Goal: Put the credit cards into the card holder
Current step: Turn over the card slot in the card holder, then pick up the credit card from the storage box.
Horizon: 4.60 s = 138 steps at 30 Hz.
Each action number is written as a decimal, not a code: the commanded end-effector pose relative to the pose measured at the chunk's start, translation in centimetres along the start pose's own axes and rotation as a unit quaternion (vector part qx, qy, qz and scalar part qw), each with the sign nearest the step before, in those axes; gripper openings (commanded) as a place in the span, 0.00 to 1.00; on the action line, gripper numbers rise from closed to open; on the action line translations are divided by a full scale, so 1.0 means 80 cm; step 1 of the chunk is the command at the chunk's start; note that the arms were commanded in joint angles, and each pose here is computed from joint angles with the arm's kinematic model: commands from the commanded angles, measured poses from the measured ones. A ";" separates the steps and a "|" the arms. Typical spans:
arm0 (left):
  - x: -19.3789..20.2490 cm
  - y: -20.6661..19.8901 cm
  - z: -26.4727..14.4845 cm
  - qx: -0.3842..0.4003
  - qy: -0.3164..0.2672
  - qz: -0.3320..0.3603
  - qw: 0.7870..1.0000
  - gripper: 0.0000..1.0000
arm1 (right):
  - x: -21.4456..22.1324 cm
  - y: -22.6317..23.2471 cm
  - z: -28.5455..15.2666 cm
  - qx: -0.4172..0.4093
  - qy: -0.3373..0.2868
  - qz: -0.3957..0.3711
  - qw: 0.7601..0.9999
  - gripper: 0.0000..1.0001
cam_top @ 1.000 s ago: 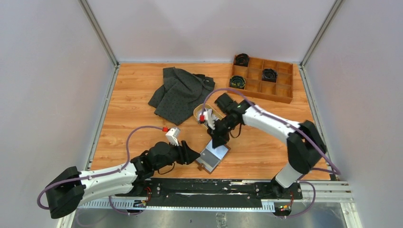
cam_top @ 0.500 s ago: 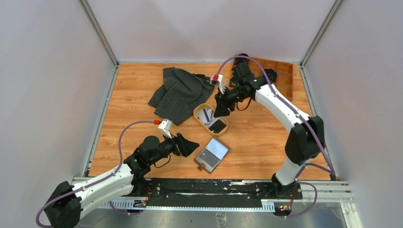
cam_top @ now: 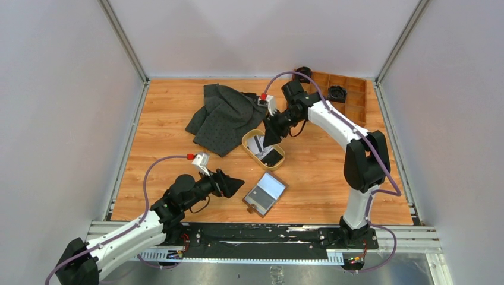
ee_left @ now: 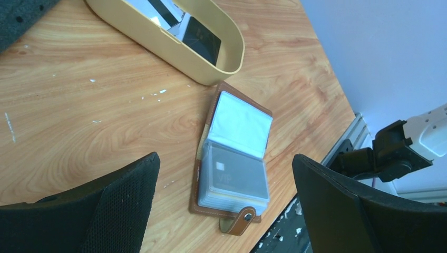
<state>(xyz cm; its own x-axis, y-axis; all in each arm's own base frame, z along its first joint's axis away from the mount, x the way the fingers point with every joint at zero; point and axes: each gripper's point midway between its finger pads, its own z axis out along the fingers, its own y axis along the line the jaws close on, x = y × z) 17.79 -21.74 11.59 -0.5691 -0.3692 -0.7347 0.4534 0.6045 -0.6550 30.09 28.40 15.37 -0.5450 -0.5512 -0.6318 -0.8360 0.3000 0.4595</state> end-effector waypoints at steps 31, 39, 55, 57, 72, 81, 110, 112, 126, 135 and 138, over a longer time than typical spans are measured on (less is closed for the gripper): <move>0.016 0.036 -0.005 -0.048 -0.003 -0.016 0.999 1.00 | 0.000 -0.086 0.064 0.079 0.039 0.082 0.993 0.45; 0.016 0.039 -0.004 -0.054 -0.003 -0.017 0.998 1.00 | 0.010 -0.086 0.079 0.066 0.045 0.120 0.989 0.44; 0.016 0.039 -0.004 -0.055 -0.003 -0.018 0.998 1.00 | 0.027 -0.080 0.092 0.053 0.060 0.145 0.986 0.41; 0.016 0.039 -0.004 -0.055 -0.004 -0.018 0.998 1.00 | 0.028 -0.080 0.092 0.054 0.062 0.148 0.986 0.41; 0.017 0.039 -0.004 -0.055 -0.002 -0.019 0.998 1.00 | 0.024 -0.053 0.080 0.026 0.044 0.135 0.990 0.41; 0.016 0.039 -0.004 -0.055 -0.003 -0.019 0.998 1.00 | 0.029 -0.059 0.085 0.029 0.050 0.140 0.989 0.41; 0.029 0.050 -0.007 -0.065 0.006 -0.021 0.998 1.00 | 0.030 -0.072 0.083 0.095 0.067 0.110 0.987 0.41; 0.029 0.051 -0.007 -0.065 0.007 -0.021 0.998 1.00 | 0.033 -0.076 0.085 0.106 0.072 0.109 0.986 0.41; 0.030 0.052 -0.007 -0.068 0.007 -0.021 0.997 1.00 | 0.049 -0.099 0.106 0.128 0.103 0.108 0.981 0.48; 0.029 0.051 -0.007 -0.066 0.007 -0.020 0.998 1.00 | 0.052 -0.084 0.118 0.099 0.108 0.113 0.983 0.47; 0.029 0.050 -0.007 -0.066 0.007 -0.020 0.998 1.00 | 0.040 -0.070 0.115 0.080 0.095 0.110 0.986 0.45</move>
<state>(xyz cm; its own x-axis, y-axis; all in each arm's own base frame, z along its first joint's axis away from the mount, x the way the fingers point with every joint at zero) 18.01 -20.45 8.97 -0.5884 -0.3964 -0.7047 0.3623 0.6500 -0.6680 33.94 30.94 4.60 -0.7122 -0.5742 -0.4039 -0.7020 0.5849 0.4063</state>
